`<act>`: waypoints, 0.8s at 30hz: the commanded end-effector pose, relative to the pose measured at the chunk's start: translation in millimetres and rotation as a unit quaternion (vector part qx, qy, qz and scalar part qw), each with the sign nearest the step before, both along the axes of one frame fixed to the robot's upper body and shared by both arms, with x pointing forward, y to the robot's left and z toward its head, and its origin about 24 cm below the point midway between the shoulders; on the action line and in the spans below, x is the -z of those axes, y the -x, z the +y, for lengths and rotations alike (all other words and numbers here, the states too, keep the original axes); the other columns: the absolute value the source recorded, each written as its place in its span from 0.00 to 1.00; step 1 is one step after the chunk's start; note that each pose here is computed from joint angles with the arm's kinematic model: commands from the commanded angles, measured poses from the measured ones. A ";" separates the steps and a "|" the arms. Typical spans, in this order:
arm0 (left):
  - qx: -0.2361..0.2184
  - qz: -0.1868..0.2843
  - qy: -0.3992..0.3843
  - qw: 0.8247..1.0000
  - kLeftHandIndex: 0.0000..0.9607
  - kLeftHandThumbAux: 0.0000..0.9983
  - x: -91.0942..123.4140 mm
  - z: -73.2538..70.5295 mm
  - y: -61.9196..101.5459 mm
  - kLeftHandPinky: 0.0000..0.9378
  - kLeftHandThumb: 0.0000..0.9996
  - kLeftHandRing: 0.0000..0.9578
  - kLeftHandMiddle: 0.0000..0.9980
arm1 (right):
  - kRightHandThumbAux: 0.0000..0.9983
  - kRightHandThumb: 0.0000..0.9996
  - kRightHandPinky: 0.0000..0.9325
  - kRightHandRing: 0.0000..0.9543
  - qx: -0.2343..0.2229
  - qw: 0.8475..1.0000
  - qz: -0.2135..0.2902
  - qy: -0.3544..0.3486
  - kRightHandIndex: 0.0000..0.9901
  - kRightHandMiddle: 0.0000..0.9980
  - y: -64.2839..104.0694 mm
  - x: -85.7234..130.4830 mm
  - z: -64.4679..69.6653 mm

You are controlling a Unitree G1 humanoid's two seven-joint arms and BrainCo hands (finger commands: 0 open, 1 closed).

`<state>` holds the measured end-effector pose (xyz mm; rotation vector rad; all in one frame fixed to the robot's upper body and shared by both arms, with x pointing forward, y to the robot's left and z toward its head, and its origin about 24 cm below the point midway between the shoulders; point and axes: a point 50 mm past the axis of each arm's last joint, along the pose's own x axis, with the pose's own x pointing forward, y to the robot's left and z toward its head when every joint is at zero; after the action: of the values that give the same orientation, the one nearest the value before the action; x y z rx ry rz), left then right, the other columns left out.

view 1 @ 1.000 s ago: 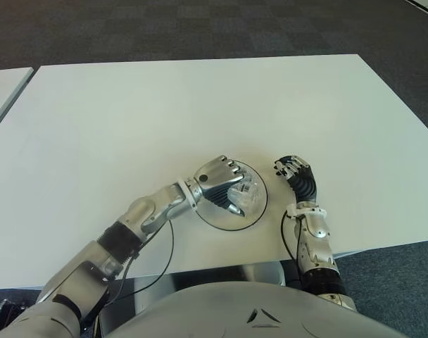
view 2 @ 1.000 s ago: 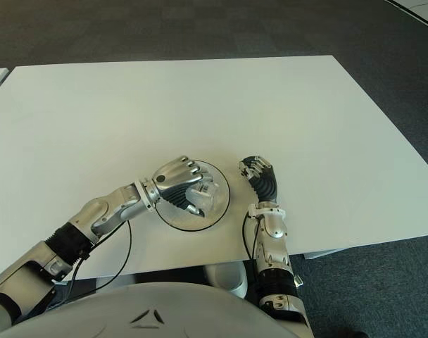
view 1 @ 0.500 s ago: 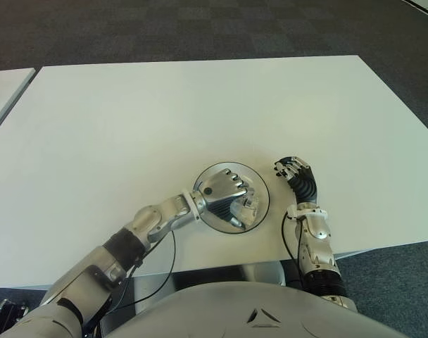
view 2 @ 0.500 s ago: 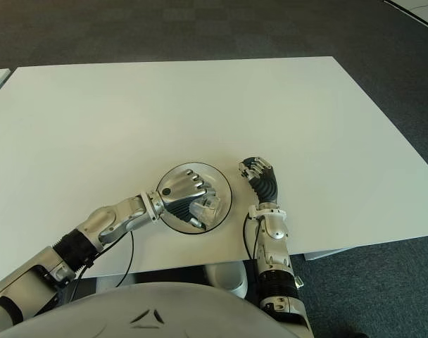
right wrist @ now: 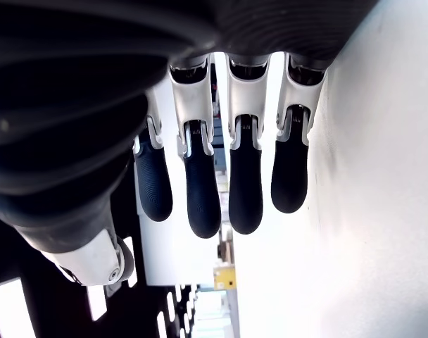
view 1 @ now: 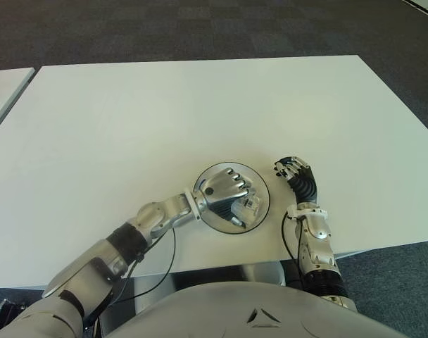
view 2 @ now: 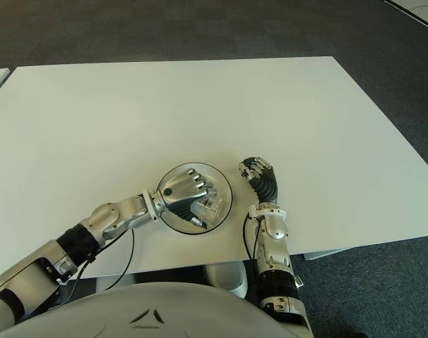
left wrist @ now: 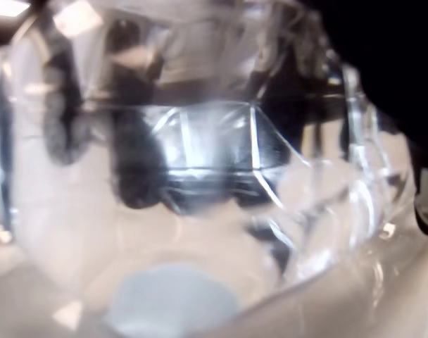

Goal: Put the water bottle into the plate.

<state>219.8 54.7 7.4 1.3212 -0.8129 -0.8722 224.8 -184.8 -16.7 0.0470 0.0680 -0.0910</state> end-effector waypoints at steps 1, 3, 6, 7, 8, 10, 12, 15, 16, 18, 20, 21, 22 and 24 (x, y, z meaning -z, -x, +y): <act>0.012 0.019 -0.061 0.998 0.45 0.66 15.1 8.1 3.5 0.70 0.85 0.71 0.49 | 0.73 0.71 0.53 0.50 0.005 0.999 0.050 -0.016 0.43 0.49 9.8 16.9 0.2; 0.015 0.017 -0.064 0.998 0.45 0.66 15.2 8.3 3.1 0.67 0.85 0.68 0.49 | 0.73 0.71 0.53 0.50 0.004 0.999 0.048 -0.016 0.43 0.49 9.7 16.8 0.3; 0.017 0.014 -0.068 0.997 0.43 0.67 15.3 8.7 2.6 0.60 0.84 0.62 0.50 | 0.73 0.71 0.53 0.50 0.003 0.999 0.047 -0.015 0.43 0.49 9.6 16.7 0.5; 0.018 0.014 -0.069 0.997 0.42 0.67 15.4 8.7 2.5 0.59 0.84 0.61 0.51 | 0.73 0.71 0.54 0.50 0.002 0.999 0.046 -0.015 0.43 0.49 9.5 16.6 0.5; 0.019 0.013 -0.070 0.997 0.40 0.67 15.4 8.8 2.4 0.56 0.83 0.58 0.51 | 0.73 0.71 0.54 0.50 0.002 0.999 0.046 -0.014 0.43 0.49 9.5 16.6 0.5; 0.020 0.012 -0.072 0.997 0.39 0.68 15.6 9.2 2.2 0.51 0.83 0.53 0.50 | 0.73 0.71 0.54 0.51 0.001 0.999 0.045 -0.014 0.43 0.50 9.5 16.6 0.8; 0.022 0.014 -0.079 0.997 0.35 0.64 15.6 9.8 1.9 0.46 0.78 0.47 0.46 | 0.73 0.71 0.54 0.51 0.001 0.999 0.045 -0.013 0.43 0.50 9.4 16.6 0.9; 0.029 0.017 -0.089 0.995 0.21 0.55 15.3 10.2 1.5 0.32 0.63 0.29 0.29 | 0.73 0.71 0.54 0.51 0.001 0.999 0.045 -0.013 0.43 0.50 9.3 16.7 0.9; 0.031 0.018 -0.092 0.995 0.19 0.55 15.1 10.3 1.4 0.30 0.61 0.26 0.26 | 0.73 0.71 0.54 0.51 0.001 0.999 0.044 -0.013 0.43 0.50 9.3 16.7 1.0; 0.036 0.016 -0.100 0.994 0.12 0.55 15.0 10.5 0.7 0.23 0.55 0.18 0.17 | 0.73 0.71 0.53 0.51 0.002 0.999 0.044 -0.014 0.43 0.50 9.4 16.9 1.1; 0.038 0.012 -0.103 0.994 0.07 0.55 14.6 10.7 -0.1 0.18 0.52 0.13 0.11 | 0.73 0.71 0.53 0.51 0.003 0.999 0.045 -0.015 0.43 0.50 9.5 17.2 1.2; 0.039 0.010 -0.104 0.994 0.06 0.55 14.2 10.6 -0.8 0.17 0.51 0.11 0.10 | 0.73 0.71 0.53 0.51 0.003 0.999 0.045 -0.017 0.43 0.50 9.5 17.5 1.2; 0.039 0.009 -0.105 0.994 0.04 0.56 14.0 10.6 -1.3 0.15 0.49 0.09 0.07 | 0.73 0.71 0.53 0.51 0.003 0.999 0.046 -0.018 0.43 0.50 9.6 17.8 1.2; 0.038 0.003 -0.103 0.994 0.02 0.56 13.0 10.4 -2.2 0.10 0.45 0.04 0.03 | 0.72 0.71 0.53 0.50 0.004 0.999 0.046 -0.020 0.43 0.49 9.6 17.9 1.2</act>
<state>227.3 53.6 11.3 1.3821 -0.8510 -0.9499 225.4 -184.0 -17.2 0.0516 0.0658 -0.0830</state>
